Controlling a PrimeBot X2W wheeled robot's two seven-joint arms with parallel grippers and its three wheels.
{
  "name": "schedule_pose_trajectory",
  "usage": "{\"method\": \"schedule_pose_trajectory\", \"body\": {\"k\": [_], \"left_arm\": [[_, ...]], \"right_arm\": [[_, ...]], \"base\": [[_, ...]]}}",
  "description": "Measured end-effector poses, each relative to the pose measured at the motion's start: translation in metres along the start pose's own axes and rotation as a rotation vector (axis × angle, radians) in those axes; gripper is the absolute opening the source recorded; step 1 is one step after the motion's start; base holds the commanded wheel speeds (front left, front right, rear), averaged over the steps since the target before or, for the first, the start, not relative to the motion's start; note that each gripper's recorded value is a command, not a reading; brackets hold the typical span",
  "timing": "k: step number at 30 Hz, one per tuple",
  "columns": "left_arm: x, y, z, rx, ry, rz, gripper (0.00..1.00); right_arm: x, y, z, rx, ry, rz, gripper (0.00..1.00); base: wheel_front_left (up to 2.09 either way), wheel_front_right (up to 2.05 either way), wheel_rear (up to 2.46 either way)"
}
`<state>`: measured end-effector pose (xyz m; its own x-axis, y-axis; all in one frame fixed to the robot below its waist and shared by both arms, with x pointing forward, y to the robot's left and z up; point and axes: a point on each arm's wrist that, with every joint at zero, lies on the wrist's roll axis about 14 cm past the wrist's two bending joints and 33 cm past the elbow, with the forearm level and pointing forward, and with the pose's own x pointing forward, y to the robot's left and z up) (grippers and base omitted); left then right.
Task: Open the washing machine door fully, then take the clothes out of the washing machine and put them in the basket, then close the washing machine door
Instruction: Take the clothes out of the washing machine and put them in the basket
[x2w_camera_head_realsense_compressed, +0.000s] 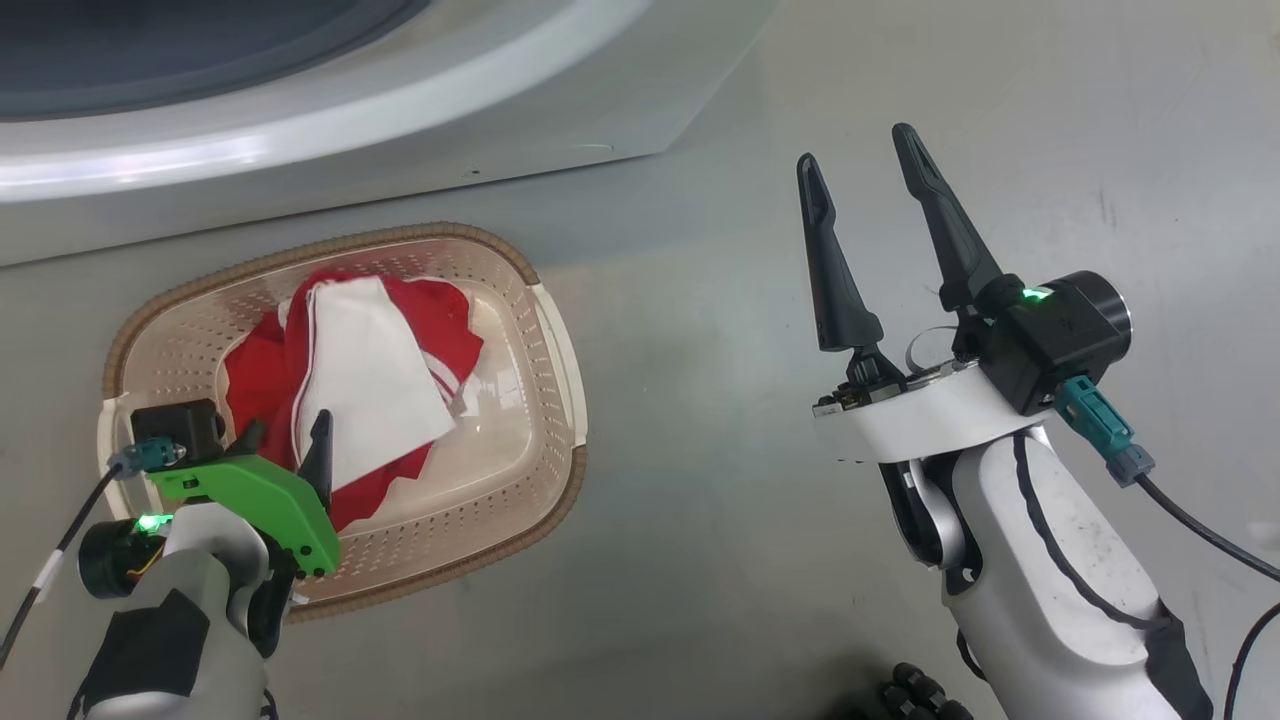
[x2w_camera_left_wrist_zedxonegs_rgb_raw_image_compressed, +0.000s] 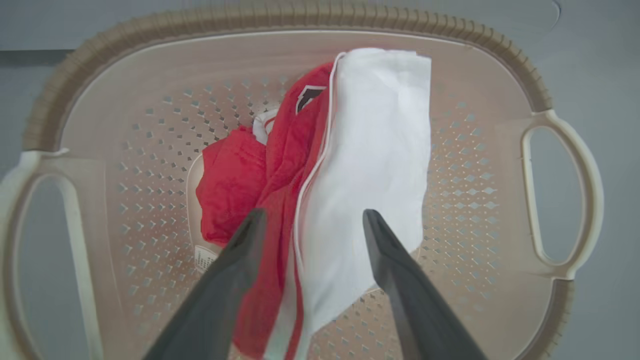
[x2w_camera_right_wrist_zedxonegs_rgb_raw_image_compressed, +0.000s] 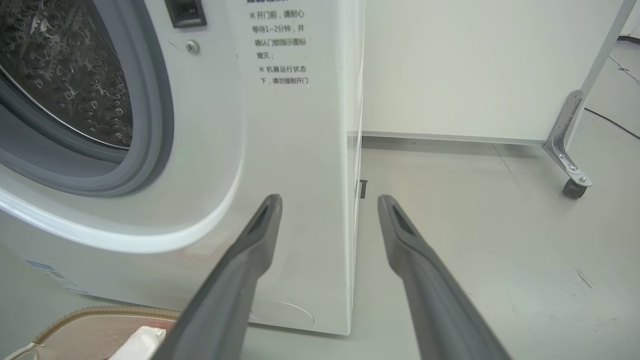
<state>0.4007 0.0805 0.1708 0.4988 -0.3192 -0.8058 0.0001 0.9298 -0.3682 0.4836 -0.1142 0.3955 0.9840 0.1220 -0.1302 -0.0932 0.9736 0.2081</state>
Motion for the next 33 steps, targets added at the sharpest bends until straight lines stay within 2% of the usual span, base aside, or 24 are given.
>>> {"method": "schedule_pose_trajectory", "body": {"k": [18,33], "left_arm": [[-0.048,-0.003,0.067,-0.009,-0.316,0.025,1.00],[-0.131,-0.016,0.141,0.035,-0.631,0.006,1.00]], "right_arm": [[-0.007,0.005,0.030,-0.009,-0.054,-0.002,1.00],[-0.036,0.026,0.051,-0.004,-0.081,0.032,1.00]], "base": [[0.00,0.00,0.00],[0.00,0.00,0.00]]}}
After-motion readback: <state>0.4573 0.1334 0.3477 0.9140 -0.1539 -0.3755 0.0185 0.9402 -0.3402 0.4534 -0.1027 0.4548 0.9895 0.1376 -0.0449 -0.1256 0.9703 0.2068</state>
